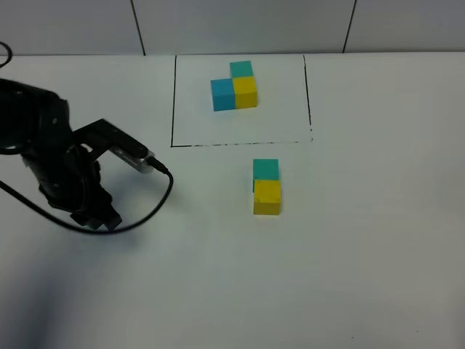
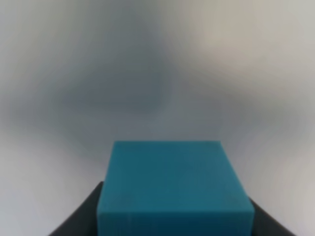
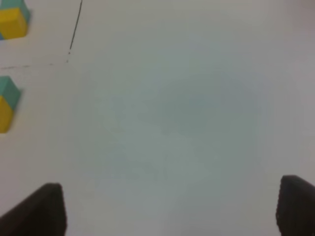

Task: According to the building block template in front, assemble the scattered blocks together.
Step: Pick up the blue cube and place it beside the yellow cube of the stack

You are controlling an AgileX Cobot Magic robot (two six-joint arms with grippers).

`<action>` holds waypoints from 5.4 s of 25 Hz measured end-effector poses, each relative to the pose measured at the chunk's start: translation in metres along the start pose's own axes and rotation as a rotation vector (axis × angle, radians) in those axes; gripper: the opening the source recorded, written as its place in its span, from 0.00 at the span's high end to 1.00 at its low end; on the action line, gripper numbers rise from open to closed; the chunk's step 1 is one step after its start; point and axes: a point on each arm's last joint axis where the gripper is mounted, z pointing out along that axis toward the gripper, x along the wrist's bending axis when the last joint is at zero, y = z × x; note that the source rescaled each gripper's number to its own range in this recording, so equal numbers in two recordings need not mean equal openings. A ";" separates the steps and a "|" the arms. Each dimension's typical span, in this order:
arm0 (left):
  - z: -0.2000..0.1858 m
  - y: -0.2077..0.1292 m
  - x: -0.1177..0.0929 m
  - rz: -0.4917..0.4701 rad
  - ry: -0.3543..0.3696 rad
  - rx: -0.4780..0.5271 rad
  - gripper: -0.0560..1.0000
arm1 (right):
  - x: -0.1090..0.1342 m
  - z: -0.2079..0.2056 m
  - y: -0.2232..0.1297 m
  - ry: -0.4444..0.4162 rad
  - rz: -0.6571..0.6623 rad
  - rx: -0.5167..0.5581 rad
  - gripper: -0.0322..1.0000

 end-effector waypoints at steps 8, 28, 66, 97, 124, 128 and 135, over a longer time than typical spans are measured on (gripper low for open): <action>0.005 0.085 -0.032 0.625 -0.025 -0.124 0.95 | 0.000 0.000 0.000 0.000 0.001 0.000 0.26; 0.041 0.141 -0.090 0.923 -0.103 -0.090 0.95 | 0.000 0.000 0.000 0.000 0.000 0.000 0.26; 0.040 0.157 -0.111 0.861 -0.078 -0.127 0.95 | 0.000 0.000 0.000 0.000 0.001 0.000 0.26; 0.040 0.157 -0.112 0.872 -0.089 -0.135 0.95 | 0.000 0.000 0.000 0.000 0.001 0.000 0.26; 0.040 0.157 -0.112 0.896 -0.087 -0.137 0.95 | 0.000 0.000 0.000 0.000 0.001 0.000 0.26; 0.040 0.157 -0.112 0.896 -0.087 -0.137 0.95 | 0.000 0.000 0.000 0.000 0.000 0.000 0.26; 0.040 0.157 -0.112 0.898 -0.087 -0.137 0.81 | 0.000 0.000 0.000 0.000 0.000 0.000 0.26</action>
